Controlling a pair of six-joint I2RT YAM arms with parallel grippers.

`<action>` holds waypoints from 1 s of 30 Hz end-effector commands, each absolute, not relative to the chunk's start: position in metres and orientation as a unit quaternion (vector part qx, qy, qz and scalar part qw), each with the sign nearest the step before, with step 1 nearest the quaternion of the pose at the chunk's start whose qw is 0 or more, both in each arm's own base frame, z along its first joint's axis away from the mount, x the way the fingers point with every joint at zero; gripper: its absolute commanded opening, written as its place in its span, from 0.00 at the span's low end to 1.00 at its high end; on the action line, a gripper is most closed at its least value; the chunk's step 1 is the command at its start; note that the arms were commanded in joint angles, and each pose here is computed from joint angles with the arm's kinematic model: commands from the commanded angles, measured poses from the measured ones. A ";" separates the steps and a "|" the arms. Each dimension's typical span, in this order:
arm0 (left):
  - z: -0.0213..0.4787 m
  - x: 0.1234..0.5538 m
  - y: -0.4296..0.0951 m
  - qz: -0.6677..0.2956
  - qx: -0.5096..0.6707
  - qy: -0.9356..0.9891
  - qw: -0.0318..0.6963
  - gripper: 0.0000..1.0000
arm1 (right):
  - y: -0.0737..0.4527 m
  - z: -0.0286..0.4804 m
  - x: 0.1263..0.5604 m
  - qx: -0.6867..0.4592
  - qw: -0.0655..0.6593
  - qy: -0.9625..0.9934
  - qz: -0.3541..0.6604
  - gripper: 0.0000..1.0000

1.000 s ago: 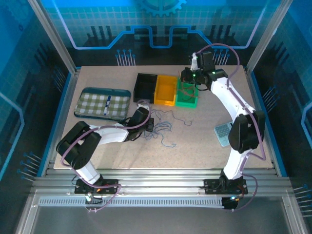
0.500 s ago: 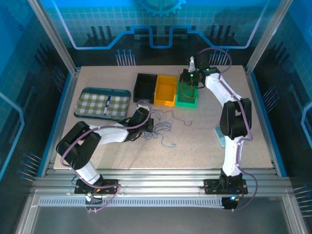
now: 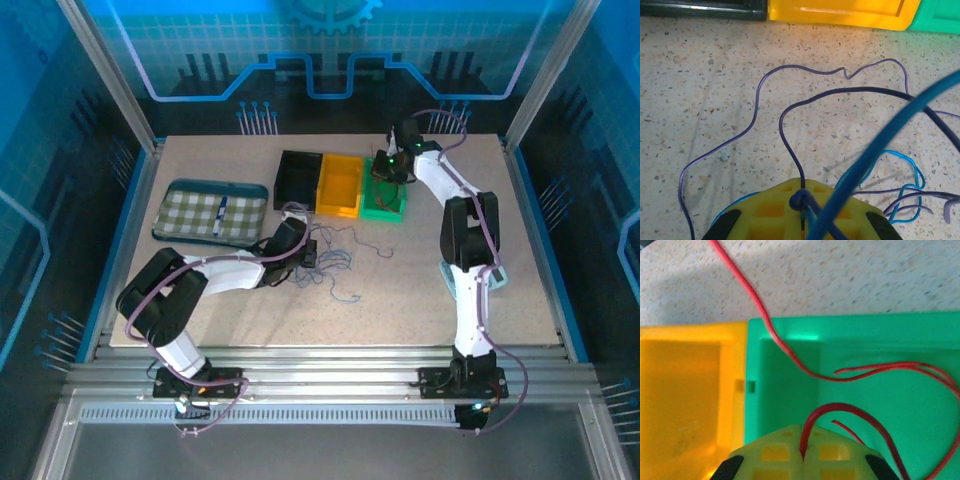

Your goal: Untangle the cables

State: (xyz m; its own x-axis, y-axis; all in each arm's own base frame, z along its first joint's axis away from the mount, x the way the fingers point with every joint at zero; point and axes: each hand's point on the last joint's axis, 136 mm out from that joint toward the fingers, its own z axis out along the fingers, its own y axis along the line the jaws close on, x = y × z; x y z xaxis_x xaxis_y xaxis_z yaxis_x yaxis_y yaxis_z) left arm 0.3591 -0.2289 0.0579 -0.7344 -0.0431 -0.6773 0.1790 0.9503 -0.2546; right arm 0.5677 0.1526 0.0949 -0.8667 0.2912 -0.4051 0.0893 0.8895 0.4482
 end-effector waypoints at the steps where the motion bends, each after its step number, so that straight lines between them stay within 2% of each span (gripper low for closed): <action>1: 0.060 0.365 -0.230 -0.147 0.028 0.920 0.363 0.00 | 0.132 0.088 0.581 0.122 0.242 0.944 0.187 0.00; 11: 0.058 0.366 -0.237 -0.139 0.032 0.923 0.356 0.00 | 0.134 0.092 0.607 0.140 0.263 0.931 0.212 0.01; 23: 0.059 0.371 -0.240 -0.137 0.032 0.923 0.358 0.00 | 0.150 0.050 0.584 0.141 0.219 0.945 0.197 0.06; 27: 0.059 0.371 -0.241 -0.138 0.032 0.923 0.358 0.00 | 0.151 0.047 0.581 0.139 0.217 0.948 0.187 0.15; 30: 0.059 0.371 -0.241 -0.138 0.033 0.922 0.360 0.00 | 0.150 0.052 0.582 0.139 0.222 0.948 0.183 0.28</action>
